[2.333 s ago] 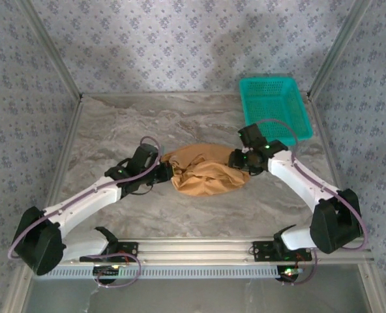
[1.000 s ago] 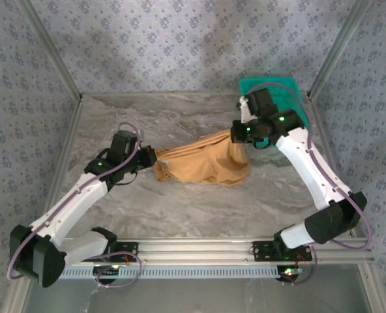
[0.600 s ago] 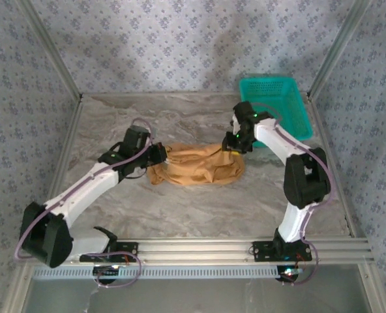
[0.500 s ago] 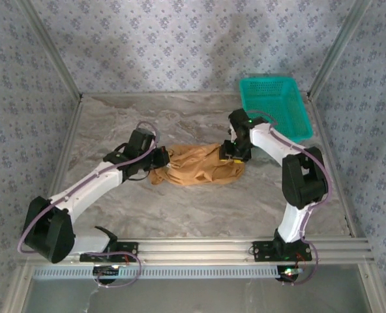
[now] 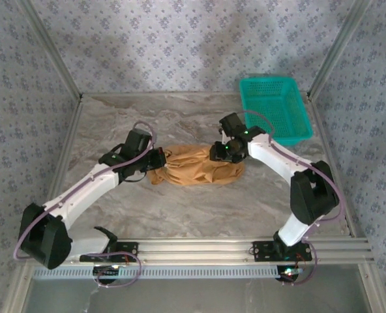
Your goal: Fold the inside-out t-shirt
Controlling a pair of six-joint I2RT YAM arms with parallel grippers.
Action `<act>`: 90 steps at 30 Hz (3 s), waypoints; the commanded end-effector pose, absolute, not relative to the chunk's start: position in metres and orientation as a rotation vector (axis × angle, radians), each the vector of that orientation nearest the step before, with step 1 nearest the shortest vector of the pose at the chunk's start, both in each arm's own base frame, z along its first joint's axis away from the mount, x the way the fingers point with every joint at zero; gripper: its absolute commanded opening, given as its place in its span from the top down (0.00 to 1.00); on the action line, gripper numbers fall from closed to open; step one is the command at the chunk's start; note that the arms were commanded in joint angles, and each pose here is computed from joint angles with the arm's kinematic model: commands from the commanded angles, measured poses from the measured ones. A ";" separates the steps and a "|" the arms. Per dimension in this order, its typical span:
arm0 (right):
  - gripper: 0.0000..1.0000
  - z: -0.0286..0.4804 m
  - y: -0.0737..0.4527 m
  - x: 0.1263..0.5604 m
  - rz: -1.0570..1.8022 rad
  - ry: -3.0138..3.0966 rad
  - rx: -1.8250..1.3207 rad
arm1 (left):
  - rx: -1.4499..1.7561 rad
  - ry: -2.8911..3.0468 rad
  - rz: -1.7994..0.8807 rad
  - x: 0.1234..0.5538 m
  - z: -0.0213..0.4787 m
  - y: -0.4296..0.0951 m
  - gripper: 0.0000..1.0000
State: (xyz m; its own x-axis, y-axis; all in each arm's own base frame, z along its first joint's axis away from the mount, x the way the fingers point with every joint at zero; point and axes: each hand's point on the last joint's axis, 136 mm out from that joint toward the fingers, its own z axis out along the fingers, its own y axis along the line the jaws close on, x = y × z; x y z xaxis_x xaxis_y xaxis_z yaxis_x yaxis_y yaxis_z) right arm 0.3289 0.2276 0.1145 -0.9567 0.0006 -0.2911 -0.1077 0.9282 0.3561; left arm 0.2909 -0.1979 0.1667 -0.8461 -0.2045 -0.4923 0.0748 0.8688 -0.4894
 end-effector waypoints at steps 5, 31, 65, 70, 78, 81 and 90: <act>0.45 0.070 0.256 0.346 0.515 2.870 -0.045 | -0.091 2.452 -0.647 0.275 0.184 -0.181 1.00; 0.46 0.082 0.133 0.285 0.540 2.674 0.341 | 0.974 2.434 -0.674 0.264 0.138 -0.335 0.36; 0.57 0.099 0.173 0.274 0.680 2.651 0.200 | 0.755 2.454 -0.630 0.298 0.163 -0.337 1.00; 0.77 0.104 0.216 0.279 0.799 2.638 0.119 | 0.517 2.420 -0.748 0.322 0.195 -0.314 1.00; 0.81 0.100 0.278 0.294 0.799 2.649 0.079 | 0.480 2.421 -0.809 0.325 0.202 -0.312 1.00; 0.74 0.089 0.277 0.313 0.720 2.646 0.167 | 0.478 2.423 -0.803 0.324 0.202 -0.310 1.00; 0.46 0.067 0.276 0.353 0.539 2.648 0.316 | 0.460 2.418 -0.809 0.324 0.204 -0.301 1.00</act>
State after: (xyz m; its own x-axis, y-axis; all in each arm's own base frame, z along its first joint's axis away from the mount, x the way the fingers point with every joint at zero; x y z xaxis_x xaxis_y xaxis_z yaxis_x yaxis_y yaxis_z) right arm 0.3361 0.2862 0.0684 -0.9150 0.2388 -0.3252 0.0649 0.8826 0.4656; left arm 0.3260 -0.3045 0.1857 -0.8091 0.1686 -0.5630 0.4576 0.7819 -0.4234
